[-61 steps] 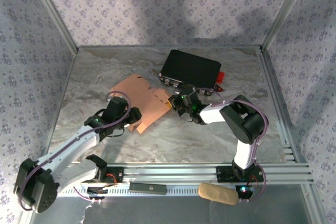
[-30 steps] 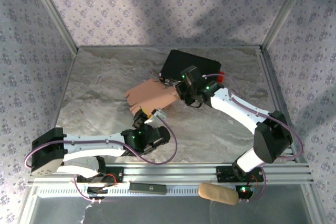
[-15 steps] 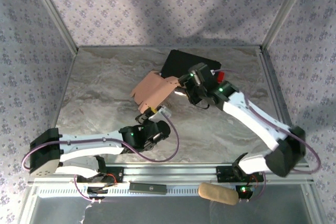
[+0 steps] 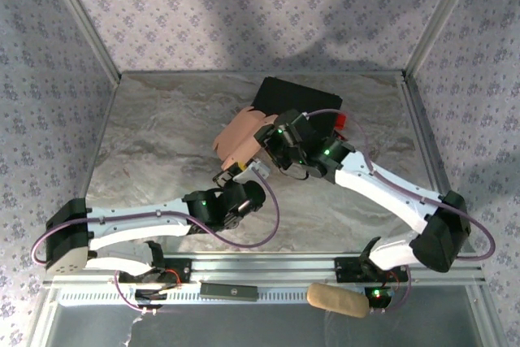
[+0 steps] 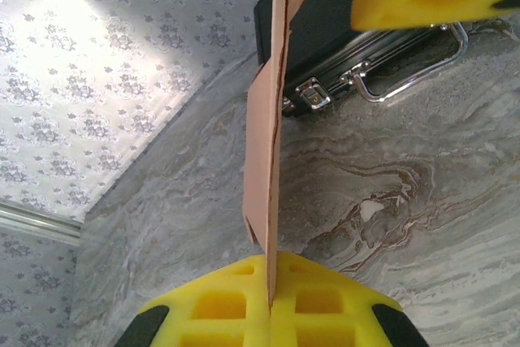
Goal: Fold the paper box
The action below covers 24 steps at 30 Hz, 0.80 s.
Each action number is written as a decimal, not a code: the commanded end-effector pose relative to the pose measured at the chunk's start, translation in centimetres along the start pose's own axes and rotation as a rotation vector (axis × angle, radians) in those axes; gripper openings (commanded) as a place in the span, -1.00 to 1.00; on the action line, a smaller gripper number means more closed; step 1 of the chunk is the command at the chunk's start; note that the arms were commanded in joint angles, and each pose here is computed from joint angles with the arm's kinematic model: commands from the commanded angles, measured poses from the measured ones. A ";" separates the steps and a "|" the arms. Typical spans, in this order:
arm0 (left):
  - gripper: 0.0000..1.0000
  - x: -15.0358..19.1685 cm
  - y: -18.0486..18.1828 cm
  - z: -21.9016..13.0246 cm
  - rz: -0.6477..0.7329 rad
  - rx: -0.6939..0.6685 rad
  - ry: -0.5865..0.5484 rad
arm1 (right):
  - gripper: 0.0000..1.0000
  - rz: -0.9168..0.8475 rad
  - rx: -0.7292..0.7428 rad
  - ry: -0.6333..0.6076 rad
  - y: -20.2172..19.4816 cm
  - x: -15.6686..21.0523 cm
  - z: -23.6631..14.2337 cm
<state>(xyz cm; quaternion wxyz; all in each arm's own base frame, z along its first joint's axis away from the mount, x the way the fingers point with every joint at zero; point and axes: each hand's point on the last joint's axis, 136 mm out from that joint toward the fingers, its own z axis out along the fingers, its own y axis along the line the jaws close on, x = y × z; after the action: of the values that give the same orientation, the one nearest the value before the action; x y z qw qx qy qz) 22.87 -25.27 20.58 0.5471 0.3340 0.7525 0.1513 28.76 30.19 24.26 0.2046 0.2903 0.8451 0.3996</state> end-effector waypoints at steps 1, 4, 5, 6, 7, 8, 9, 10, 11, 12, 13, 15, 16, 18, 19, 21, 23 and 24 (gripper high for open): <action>-1.00 -1.3 1.0 -0.5 -0.017 -0.002 -0.016 | -0.10 -0.005 -0.074 0.002 2.0 -0.3 -0.9; -1.00 -1.2 1.2 -0.6 -0.015 -0.002 -0.015 | -0.39 -0.003 -0.077 -0.004 1.9 -0.3 -0.7; -1.00 -1.2 1.3 -0.6 -0.012 -0.003 -0.014 | -0.48 -0.002 -0.074 -0.003 1.9 -0.3 -0.7; -1.00 -1.3 1.4 -0.7 -0.015 -0.005 -0.016 | -0.58 0.000 -0.071 0.000 1.8 -0.2 -0.5; -1.00 -1.3 1.6 -0.8 -0.018 -0.008 -0.017 | -0.67 0.004 -0.066 0.003 1.6 -0.1 -0.4; -1.00 -1.4 1.6 -0.8 -0.021 -0.007 -0.020 | -0.74 0.004 -0.063 0.008 1.5 0.0 -0.3; -1.00 -1.5 1.9 -1.0 -0.028 -0.011 -0.026 | -0.78 0.008 -0.057 0.011 1.4 0.0 -0.1; -1.00 -1.7 2.1 -1.1 -0.035 -0.011 -0.031 | -0.82 0.012 -0.053 0.012 1.3 -0.1 -0.1; -1.00 -1.9 2.2 -1.2 -0.039 -0.012 -0.037 | -0.84 0.015 -0.053 0.009 1.2 -0.3 -0.2; -1.00 -2.0 2.4 -1.3 -0.041 -0.011 -0.041 | -0.87 0.018 -0.057 0.005 1.3 -0.5 -0.4; -1.00 -2.2 2.5 -1.4 -0.045 -0.012 -0.046 | -0.90 0.019 -0.063 -0.006 1.5 -0.8 -0.7; -1.00 -2.5 2.8 -1.7 -0.048 -0.009 -0.053 | -1.00 0.020 -0.067 -0.027 1.5 -1.3 -1.3; -0.97 -2.6 2.9 -1.8 -0.050 -0.008 -0.055 | -1.00 0.020 -0.070 -0.039 1.6 -1.6 -1.6; -0.86 -3.1 3.2 -2.2 -0.063 -0.003 -0.066 | -1.00 0.019 -0.076 -0.059 1.7 -2.1 -2.1; -0.79 -3.5 3.6 -2.5 -0.082 0.001 -0.076 | -1.00 0.021 -0.082 -0.069 1.8 -2.4 -2.4; -0.53 -4.2 4.6 -3.3 -0.134 0.007 -0.096 | -1.00 0.027 -0.086 -0.081 1.9 -2.8 -2.8; -0.26 -4.9 5.8 -4.3 -0.199 0.019 -0.121 | -1.00 0.032 -0.095 -0.087 2.1 -3.2 -3.1; -0.18 -5.2 6.5 -4.8 -0.232 0.030 -0.134 | -1.00 0.036 -0.094 -0.089 2.2 -3.4 -3.2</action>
<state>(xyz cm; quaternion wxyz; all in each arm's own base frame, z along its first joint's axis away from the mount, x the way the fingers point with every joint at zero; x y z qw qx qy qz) 22.07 -24.14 26.31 0.5812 0.3021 0.7487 0.1017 29.75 28.57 27.33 0.2277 0.3025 0.8175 0.4341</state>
